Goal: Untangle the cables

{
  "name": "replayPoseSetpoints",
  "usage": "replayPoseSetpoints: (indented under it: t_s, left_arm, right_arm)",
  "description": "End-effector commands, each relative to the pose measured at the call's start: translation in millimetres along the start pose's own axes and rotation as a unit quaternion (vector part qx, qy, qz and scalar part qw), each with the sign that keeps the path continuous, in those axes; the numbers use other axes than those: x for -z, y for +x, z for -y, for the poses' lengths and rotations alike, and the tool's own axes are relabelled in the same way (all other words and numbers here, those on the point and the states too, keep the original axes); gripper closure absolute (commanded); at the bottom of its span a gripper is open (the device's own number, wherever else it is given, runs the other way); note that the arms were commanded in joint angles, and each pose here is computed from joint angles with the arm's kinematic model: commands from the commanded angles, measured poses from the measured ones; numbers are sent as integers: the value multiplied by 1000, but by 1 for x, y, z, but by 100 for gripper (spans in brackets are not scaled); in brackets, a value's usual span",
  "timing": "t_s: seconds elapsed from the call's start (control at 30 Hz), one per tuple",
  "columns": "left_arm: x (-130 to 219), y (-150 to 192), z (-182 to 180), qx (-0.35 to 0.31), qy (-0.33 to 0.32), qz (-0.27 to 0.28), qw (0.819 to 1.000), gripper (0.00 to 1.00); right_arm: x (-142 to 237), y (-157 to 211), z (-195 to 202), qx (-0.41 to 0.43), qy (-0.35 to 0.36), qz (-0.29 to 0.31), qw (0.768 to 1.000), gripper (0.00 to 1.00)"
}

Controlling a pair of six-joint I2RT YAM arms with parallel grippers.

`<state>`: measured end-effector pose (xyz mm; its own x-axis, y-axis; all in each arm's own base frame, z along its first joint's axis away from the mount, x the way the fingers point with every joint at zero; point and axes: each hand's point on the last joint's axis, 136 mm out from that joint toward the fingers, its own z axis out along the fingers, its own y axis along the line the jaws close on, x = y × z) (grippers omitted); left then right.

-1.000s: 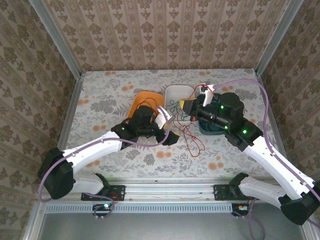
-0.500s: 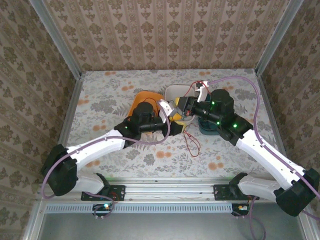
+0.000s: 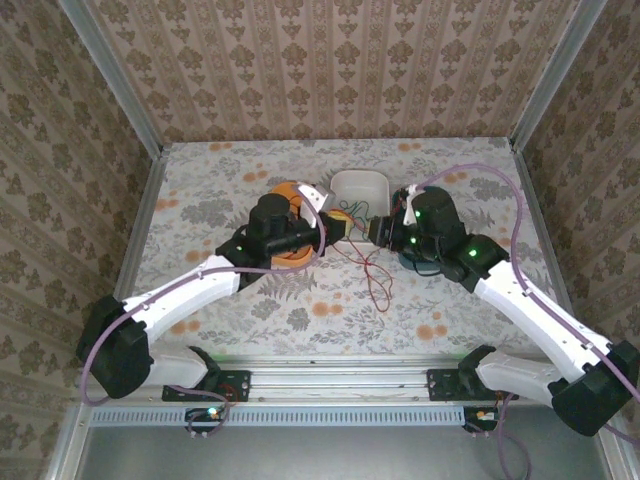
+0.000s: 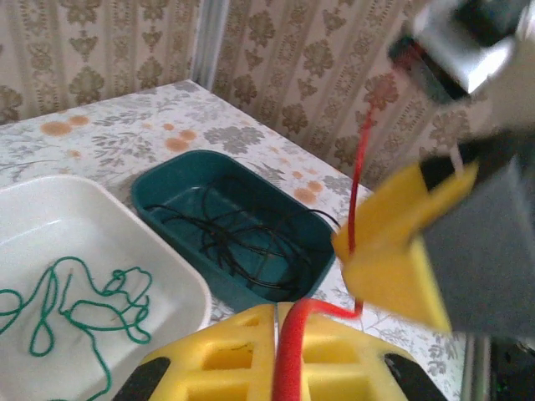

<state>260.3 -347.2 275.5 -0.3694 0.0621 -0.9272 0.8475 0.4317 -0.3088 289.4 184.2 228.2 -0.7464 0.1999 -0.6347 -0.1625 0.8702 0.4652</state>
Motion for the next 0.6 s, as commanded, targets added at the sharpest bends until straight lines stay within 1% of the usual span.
replayPoseSetpoints:
  t_s: [0.0,0.1,0.2,0.3,0.33,0.37,0.4,0.43,0.47,0.57]
  left_arm:
    - [5,-11,-5,12,-12,14,1000,100]
    - [4,-9,-4,10,-10,9,1000,100]
    - [5,-8,-4,11,-11,7,1000,100]
    - [6,-7,-4,12,-12,8,1000,100]
    - [6,-7,-4,13,-12,8,1000,100]
    - [6,-8,-5,13,-15,8,1000,100]
    - [7,-7,-6,13,-19,8,1000,100]
    - [7,-7,-8,12,-23,7,1000,100]
    - [9,-8,-10,11,-33,8,999,100]
    - [19,-13,-22,7,-71,19,997,100]
  right_arm:
    - [-13,61,37,29,51,-103,993,47]
    - [-25,77,33,30,22,-122,992,47]
    - [-34,82,29,39,9,-137,990,47]
    - [-42,86,27,52,2,-151,987,51]
    - [-45,87,26,53,0,-157,986,55]
    - [-47,88,27,54,1,-163,985,67]
    - [-47,89,27,55,4,-167,984,82]
    - [-48,89,30,54,12,-166,985,93]
    - [-47,87,33,54,23,-159,985,100]
    - [-41,76,49,46,66,-128,989,100]
